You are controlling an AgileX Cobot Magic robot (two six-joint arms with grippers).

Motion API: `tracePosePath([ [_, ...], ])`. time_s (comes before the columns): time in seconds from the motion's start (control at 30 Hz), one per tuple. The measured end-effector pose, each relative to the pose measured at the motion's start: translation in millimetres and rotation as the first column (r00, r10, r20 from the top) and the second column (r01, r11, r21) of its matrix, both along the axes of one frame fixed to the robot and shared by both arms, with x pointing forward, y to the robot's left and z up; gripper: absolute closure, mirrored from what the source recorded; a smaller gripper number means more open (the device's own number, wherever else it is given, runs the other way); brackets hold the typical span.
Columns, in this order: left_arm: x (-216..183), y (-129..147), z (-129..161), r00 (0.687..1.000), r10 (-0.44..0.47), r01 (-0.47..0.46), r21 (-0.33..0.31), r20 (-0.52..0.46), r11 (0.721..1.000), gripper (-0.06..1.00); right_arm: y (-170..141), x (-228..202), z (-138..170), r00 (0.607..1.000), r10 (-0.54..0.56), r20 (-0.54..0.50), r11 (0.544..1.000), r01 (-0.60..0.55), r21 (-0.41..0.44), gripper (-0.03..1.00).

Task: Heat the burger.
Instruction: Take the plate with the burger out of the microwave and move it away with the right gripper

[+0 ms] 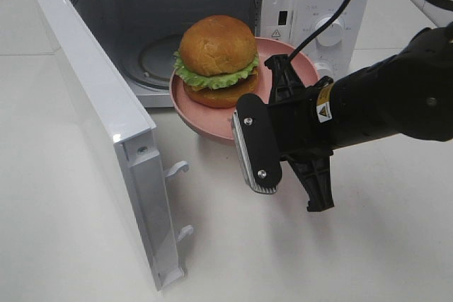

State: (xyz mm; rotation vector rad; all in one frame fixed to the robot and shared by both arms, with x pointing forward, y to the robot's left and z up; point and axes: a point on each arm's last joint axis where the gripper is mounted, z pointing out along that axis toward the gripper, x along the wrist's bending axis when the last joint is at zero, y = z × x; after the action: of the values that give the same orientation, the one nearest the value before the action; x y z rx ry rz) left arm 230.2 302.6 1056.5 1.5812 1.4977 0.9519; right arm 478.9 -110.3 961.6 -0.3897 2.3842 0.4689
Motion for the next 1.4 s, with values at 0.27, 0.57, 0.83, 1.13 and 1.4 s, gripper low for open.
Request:
tracePosePath([
  [0.27, 0, 0, 0, 1.000, 0.000, 0.000, 0.000, 0.000, 1.000, -0.03, -22, -26, 14, 0.999, -0.009, 0.031, 1.000, 0.008, 0.029, 0.92],
  [0.57, 0, 0, 0, 1.000, 0.000, 0.000, 0.000, 0.000, 1.000, -0.03, -44, -53, 20, 0.999, -0.020, 0.026, 0.999, 0.020, 0.032, 0.92],
  [0.83, 0, 0, 0, 1.000, 0.000, 0.000, 0.000, 0.000, 1.000, -0.03, -64, -77, 25, 0.998, -0.063, -0.006, 0.997, 0.064, 0.040, 0.92],
  [1.13, 0, 0, 0, 1.000, 0.000, 0.000, 0.000, 0.000, 1.000, -0.03, -88, -99, 37, 0.990, -0.139, -0.003, 0.990, 0.139, 0.025, 0.92],
  [1.4, 0, 0, 0, 1.000, 0.000, 0.000, 0.000, 0.000, 1.000, -0.03, -103, -109, 49, 0.972, -0.235, 0.003, 0.971, 0.234, 0.051, 0.92],
])
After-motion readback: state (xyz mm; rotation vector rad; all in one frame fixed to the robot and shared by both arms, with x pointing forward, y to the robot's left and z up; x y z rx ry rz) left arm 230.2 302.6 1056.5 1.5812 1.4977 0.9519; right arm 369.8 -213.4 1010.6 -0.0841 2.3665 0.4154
